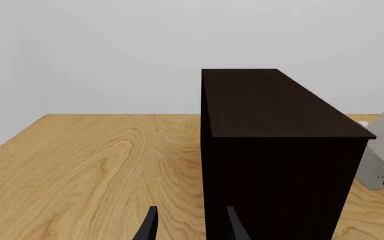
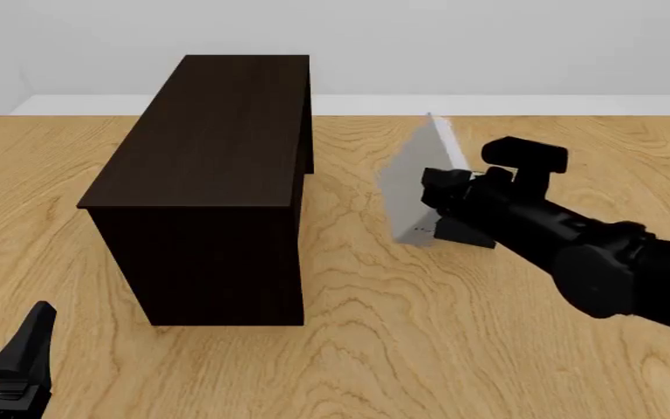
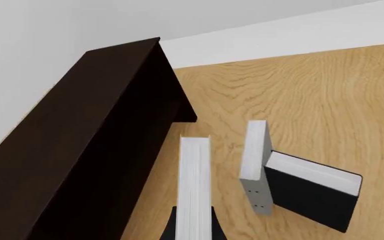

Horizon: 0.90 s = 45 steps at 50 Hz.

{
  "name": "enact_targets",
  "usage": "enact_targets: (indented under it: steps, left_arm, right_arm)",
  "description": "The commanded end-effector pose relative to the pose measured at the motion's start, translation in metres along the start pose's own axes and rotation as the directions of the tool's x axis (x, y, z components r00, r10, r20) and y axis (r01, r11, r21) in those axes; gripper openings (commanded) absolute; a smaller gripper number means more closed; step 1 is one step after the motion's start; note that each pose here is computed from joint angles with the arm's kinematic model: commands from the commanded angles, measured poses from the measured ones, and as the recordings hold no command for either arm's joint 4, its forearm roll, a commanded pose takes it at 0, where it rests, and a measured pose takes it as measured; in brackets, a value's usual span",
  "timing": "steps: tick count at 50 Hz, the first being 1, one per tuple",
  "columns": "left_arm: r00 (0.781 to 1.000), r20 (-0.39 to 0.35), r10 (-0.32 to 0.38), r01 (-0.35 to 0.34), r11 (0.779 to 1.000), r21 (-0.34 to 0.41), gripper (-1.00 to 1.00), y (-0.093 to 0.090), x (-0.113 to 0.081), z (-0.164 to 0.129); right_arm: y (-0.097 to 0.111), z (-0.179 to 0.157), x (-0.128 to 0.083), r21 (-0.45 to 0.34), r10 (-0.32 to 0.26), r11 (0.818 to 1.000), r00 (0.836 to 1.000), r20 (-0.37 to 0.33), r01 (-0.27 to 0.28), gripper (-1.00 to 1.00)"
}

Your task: Pick up the book on the right and place it under the cabinet shelf.

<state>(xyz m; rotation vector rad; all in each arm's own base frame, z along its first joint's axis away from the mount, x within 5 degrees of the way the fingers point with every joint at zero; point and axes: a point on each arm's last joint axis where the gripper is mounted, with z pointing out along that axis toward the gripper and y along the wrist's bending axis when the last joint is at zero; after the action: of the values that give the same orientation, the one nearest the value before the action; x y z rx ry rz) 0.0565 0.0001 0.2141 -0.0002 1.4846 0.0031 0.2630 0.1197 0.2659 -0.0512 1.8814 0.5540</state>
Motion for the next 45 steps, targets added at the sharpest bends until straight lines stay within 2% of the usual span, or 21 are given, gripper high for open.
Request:
enact_targets:
  steps: [1, 6, 9, 14, 21, 27, 33, 45]
  left_arm:
    - [1.000, 0.000, 0.000, 0.000, 1.000, 0.000, 1.00, 0.000, 0.000, 0.000]
    - [1.000, 0.000, 0.000, 0.000, 1.000, 0.000, 1.00, 0.000, 0.000, 0.000]
    - [1.000, 0.000, 0.000, 0.000, 1.000, 0.000, 1.00, 0.000, 0.000, 0.000]
    - [1.000, 0.000, 0.000, 0.000, 1.000, 0.000, 1.00, 0.000, 0.000, 0.000]
    - [1.000, 0.000, 0.000, 0.000, 1.000, 0.000, 1.00, 0.000, 0.000, 0.000]
    - [1.000, 0.000, 0.000, 0.000, 1.000, 0.000, 1.00, 0.000, 0.000, 0.000]
    - [1.000, 0.000, 0.000, 0.000, 1.000, 0.000, 1.00, 0.000, 0.000, 0.000]
    - [1.000, 0.000, 0.000, 0.000, 1.000, 0.000, 1.00, 0.000, 0.000, 0.000]
  right_arm:
    - [0.022, 0.003, -0.003, -0.088, 0.067, 0.994, 0.997, 0.038, -0.063, -1.00]
    - [0.021, 0.012, 0.000, -0.089, 0.067, 0.994, 0.997, 0.040, -0.064, -1.00]
    - [0.021, 0.023, 0.010, -0.097, 0.093, 0.991, 0.995, 0.026, -0.090, -1.00]
    - [0.017, 0.033, 0.011, -0.086, 0.099, 0.992, 0.994, 0.036, -0.096, -1.00]
    - [0.012, 0.044, 0.020, -0.097, 0.162, 0.983, 0.985, 0.053, -0.156, -1.00]
    - [0.008, 0.055, 0.028, -0.095, 0.191, 0.978, 0.980, 0.055, -0.186, -1.00]
    - [0.012, 0.062, 0.045, -0.132, 0.259, 0.959, 0.965, 0.045, -0.252, -1.00]
    - [0.023, 0.067, 0.073, -0.182, 0.325, 0.930, 0.946, -0.002, -0.320, -1.00]
